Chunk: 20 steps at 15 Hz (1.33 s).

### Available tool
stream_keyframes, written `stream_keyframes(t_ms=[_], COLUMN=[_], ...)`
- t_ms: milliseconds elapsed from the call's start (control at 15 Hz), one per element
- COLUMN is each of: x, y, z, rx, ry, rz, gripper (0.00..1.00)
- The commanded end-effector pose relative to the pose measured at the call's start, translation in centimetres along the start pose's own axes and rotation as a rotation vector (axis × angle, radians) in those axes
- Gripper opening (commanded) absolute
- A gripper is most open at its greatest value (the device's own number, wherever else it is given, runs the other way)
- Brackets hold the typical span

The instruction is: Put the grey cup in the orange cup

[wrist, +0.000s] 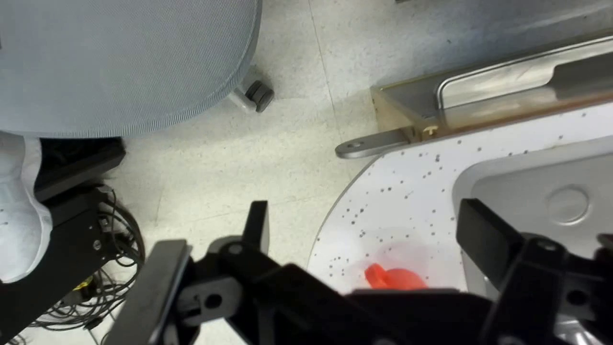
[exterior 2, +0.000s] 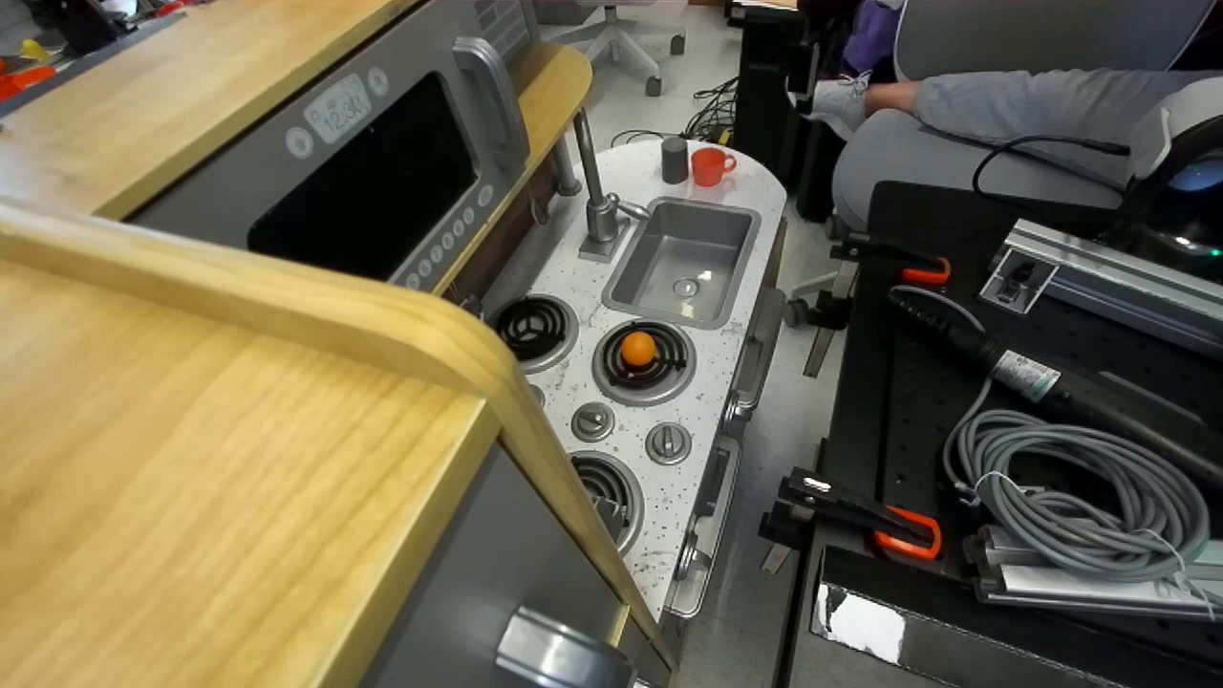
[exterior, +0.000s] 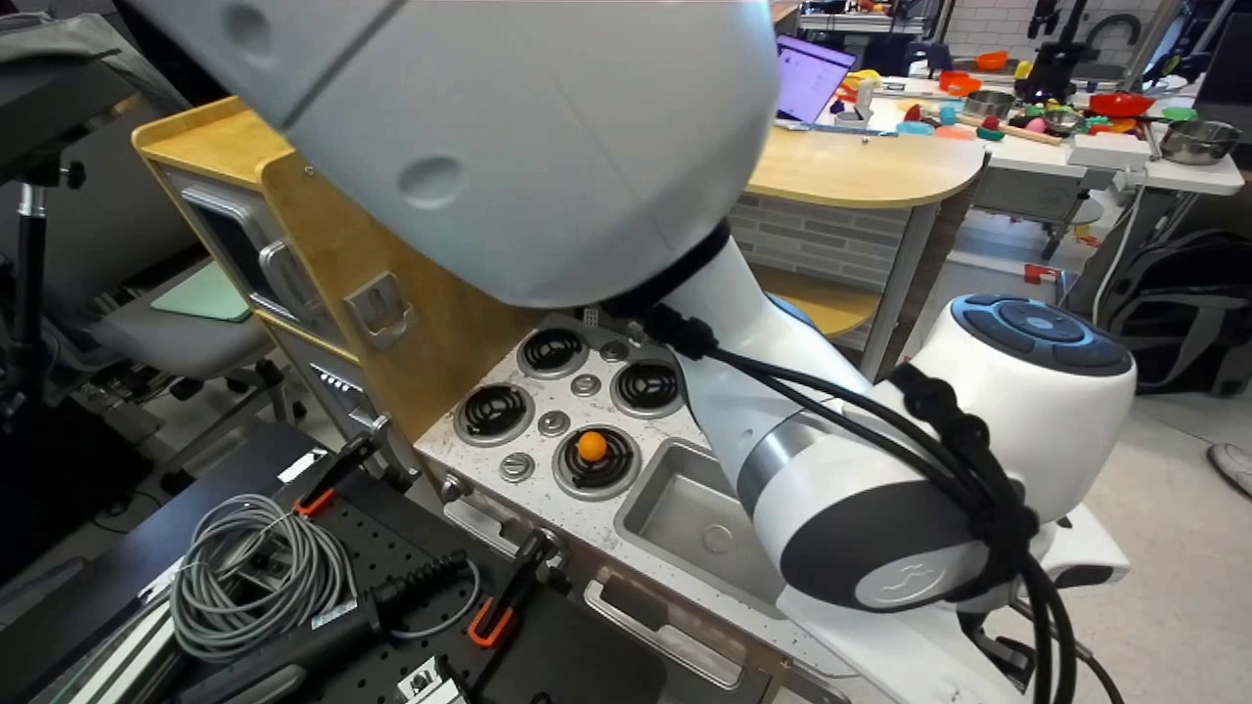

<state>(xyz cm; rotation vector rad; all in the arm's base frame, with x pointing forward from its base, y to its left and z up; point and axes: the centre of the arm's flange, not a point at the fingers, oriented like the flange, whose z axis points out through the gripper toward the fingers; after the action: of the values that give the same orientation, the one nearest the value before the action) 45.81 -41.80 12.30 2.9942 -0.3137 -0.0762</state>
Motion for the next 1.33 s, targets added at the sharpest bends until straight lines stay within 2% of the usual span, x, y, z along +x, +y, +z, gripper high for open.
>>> stream_keyframes(t_ms=[0, 667, 1000, 1267], x=[5.7, 13.6, 16.0, 17.3], y=[1.2, -1.7, -3.2, -5.1], z=[2.0, 2.9, 3.5, 4.5], rx=[-0.024, -0.029, 0.002, -0.004], ry=[0.009, 0.1, 0.155, 0.201], rz=[0.048, 0.077, 0.009, -0.116], gripper=[1.0, 1.0, 1.0, 1.0])
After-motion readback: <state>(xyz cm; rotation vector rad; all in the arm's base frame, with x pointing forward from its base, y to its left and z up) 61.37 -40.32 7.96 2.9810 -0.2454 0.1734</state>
